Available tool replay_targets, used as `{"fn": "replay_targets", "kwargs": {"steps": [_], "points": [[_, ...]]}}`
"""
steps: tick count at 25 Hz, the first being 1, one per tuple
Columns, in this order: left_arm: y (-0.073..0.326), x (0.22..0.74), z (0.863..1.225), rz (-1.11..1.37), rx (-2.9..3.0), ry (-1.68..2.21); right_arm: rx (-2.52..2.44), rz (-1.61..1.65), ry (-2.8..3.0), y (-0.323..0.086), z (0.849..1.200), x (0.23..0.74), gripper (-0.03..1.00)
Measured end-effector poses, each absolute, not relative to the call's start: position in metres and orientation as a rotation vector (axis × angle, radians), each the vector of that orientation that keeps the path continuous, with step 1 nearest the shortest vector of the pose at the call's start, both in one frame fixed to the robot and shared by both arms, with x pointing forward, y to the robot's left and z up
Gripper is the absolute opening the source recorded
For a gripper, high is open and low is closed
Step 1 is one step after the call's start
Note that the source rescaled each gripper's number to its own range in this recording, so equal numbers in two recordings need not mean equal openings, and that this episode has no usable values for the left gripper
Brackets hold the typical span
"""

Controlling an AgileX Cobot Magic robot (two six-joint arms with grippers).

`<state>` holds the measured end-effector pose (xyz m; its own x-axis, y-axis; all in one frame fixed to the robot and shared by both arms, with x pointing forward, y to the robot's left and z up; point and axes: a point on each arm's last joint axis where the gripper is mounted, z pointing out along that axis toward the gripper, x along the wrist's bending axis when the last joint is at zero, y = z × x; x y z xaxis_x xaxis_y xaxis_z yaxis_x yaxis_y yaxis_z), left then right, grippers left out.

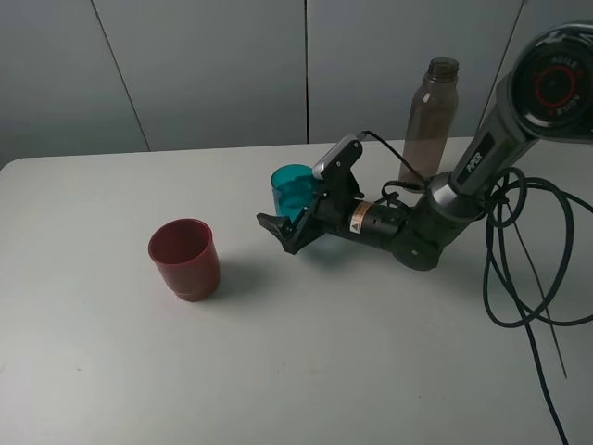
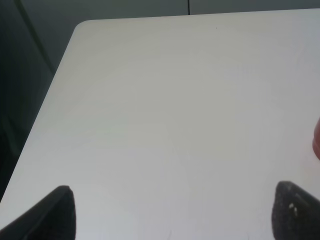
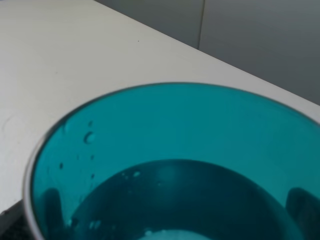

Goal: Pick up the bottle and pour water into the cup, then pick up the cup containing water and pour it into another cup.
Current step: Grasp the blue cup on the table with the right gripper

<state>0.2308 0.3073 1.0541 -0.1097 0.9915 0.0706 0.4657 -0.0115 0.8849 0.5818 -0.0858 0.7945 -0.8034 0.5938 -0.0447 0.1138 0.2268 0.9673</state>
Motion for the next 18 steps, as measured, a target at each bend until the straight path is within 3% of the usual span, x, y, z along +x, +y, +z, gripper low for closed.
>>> {"fn": "replay_targets", "kwargs": {"steps": [8,11,12,13,14,18], "points": [[0.3073,0.2308,1.0541,1.066,1.531,1.638,0.643,1.623,2.083,-0.0851,0.7965,0.5823,0.96],[0.3073,0.2308,1.0541,1.066,1.531,1.638,0.643,1.625,2.081,-0.0851,0.7966,0.5823,0.71],[0.3073,0.2308,1.0541,1.066,1.531,1.638,0.643,1.625,2.081,-0.0851,0.7966,0.5823,0.52],[0.3073,0.2308,1.0541,1.066,1.531,1.638,0.643,1.625,2.081,-0.0851,0.7966,0.5823,0.23],[0.3073,0.2308,1.0541,1.066,1.531,1.638,0.649,1.628,2.077,-0.0851,0.7968,0.5825,0.01],[0.3073,0.2308,1.0541,1.066,1.531,1.638,0.651,1.629,2.077,-0.0851,0.7968,0.5825,0.02]]}}
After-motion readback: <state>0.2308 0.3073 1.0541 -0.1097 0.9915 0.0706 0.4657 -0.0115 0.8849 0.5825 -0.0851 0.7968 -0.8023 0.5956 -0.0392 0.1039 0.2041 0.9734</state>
